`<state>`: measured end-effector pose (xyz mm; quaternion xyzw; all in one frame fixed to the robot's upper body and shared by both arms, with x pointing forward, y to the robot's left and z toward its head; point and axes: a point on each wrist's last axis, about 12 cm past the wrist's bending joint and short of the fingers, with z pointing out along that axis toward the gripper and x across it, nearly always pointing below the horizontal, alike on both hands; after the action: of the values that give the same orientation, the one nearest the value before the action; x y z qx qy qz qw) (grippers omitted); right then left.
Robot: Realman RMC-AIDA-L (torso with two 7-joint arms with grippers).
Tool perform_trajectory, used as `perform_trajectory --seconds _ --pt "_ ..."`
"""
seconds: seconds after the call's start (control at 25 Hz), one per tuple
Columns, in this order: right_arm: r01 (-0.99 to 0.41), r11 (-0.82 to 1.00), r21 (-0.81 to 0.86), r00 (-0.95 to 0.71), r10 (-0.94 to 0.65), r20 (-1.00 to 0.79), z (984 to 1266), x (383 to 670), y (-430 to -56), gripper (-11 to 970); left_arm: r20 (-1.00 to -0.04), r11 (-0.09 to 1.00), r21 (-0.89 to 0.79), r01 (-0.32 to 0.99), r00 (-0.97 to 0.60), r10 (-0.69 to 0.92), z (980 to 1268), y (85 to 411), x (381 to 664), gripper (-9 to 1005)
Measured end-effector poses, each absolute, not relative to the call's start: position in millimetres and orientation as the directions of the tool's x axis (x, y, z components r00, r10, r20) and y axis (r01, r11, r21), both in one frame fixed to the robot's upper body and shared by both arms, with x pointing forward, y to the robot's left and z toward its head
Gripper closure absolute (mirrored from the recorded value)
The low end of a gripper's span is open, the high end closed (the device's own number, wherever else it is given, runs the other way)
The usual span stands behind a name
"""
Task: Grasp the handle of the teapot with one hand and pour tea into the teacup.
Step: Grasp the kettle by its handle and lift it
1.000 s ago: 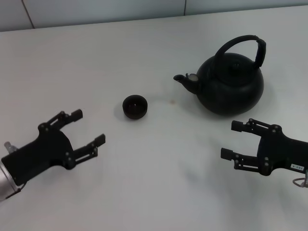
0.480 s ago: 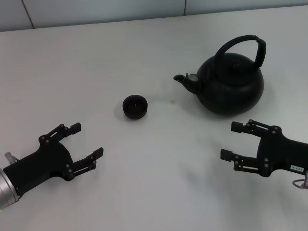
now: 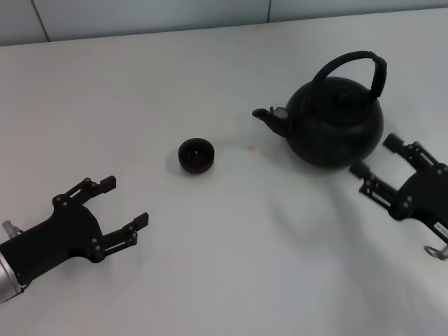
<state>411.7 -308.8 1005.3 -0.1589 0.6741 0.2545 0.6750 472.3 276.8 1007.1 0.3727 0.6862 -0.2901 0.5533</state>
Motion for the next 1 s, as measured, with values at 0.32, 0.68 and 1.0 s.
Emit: perform_trajectory --seconds 0.32,0.68,1.0 --pt "-0.257 0.959 0.12 -0.01 0.121 -0.993 987.5 417.2 -288.8 153 -0.98 0.543 -0.006 0.839 -0.112 0.164 1012.0 281.5 471.8 136" --pt "-0.221 0.968 0.121 -0.016 0.12 -0.993 986.8 422.2 -290.6 154 -0.981 0.534 -0.012 0.846 -0.113 0.157 1013.1 284.5 468.7 136" --pt "-0.22 0.971 0.096 0.011 0.101 -0.995 992.3 433.2 -296.8 155 -0.981 0.534 -0.017 0.845 -0.116 0.153 1012.4 284.0 466.6 137"
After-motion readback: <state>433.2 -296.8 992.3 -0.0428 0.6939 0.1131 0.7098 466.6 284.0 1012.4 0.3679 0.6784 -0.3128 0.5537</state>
